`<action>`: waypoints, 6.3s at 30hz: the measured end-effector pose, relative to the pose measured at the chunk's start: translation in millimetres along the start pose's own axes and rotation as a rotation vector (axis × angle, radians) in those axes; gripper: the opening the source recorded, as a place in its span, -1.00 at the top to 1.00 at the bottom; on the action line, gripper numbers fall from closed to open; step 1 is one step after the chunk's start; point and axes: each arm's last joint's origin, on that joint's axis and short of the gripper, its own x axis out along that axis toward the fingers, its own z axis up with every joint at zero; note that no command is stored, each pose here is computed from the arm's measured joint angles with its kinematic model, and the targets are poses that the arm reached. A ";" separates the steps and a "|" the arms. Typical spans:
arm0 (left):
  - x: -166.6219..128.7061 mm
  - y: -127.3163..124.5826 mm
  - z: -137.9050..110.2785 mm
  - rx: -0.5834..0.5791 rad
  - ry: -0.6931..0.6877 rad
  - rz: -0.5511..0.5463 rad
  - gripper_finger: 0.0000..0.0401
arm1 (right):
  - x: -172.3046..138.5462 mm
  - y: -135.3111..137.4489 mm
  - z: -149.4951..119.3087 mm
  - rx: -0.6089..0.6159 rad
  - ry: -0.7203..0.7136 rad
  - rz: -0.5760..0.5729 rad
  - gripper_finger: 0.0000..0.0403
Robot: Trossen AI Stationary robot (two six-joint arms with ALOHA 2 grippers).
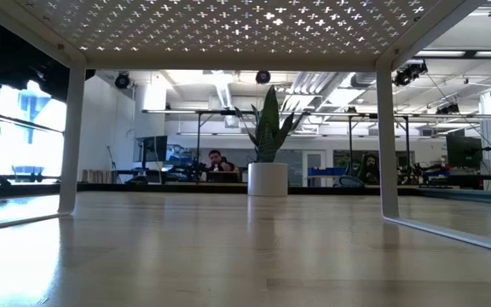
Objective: Pick & Place candle stick holders
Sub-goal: Put the gold candle holder on the shelf, then return to Home Position
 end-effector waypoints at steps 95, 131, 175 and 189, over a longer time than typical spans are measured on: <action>0.0 -2.3 -1.1 -0.025 0.018 -0.079 -0.09 | -19.9 -11.6 6.4 0.046 -0.124 0.047 1.00; -44.1 0.9 100.8 0.230 -0.089 0.291 0.97 | -154.3 -67.1 -95.9 0.005 -0.558 -0.510 1.00; -19.2 3.5 44.4 0.063 0.050 0.241 1.00 | 78.0 -106.0 -246.4 -0.183 -0.918 0.024 1.00; -19.9 4.3 37.8 0.066 0.118 0.246 1.00 | 98.1 -118.3 -278.2 -0.095 -1.010 -0.058 1.00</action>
